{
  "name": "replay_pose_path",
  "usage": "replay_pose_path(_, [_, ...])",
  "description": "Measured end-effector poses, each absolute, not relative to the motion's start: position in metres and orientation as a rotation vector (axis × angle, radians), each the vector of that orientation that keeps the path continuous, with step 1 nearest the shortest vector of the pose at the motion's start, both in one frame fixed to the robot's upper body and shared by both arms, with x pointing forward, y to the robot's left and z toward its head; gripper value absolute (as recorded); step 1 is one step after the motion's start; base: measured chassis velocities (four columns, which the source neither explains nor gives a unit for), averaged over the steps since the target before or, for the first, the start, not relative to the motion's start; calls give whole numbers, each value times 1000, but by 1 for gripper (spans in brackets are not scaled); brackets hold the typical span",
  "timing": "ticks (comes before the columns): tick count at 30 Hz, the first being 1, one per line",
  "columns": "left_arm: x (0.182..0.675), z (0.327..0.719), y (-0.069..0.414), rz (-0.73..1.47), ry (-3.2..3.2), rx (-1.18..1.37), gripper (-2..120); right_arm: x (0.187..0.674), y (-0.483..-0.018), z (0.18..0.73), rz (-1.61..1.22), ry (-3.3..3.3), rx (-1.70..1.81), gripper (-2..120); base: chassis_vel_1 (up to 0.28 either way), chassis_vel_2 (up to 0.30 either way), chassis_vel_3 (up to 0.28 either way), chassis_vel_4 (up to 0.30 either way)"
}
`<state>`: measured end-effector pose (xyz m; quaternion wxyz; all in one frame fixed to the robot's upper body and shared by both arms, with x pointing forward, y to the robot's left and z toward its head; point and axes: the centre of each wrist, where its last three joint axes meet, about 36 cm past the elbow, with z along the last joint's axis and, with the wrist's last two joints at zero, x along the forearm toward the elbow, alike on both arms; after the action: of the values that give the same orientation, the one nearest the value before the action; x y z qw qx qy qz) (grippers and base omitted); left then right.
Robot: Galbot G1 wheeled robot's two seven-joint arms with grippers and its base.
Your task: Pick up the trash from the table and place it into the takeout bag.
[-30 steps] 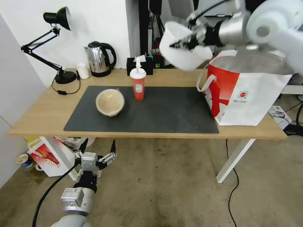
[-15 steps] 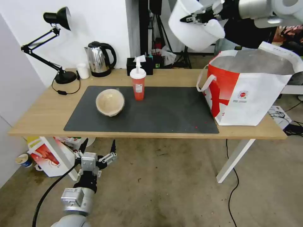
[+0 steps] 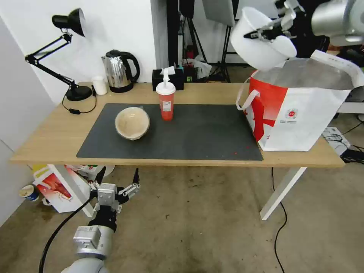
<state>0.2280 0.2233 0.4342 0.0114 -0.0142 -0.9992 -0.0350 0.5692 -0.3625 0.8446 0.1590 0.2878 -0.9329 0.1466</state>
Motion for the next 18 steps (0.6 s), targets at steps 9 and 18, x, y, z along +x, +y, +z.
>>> replay_pose_path(9, [228,434,223,-109,-3116,-44,100,569,-390,822,390,-2652,746,0,0,0,0,0])
replay_pose_path(18, [228,434,223,-109,-3117,-44,100,565,-419,792,336,-2639,670,0,0,0,0,0])
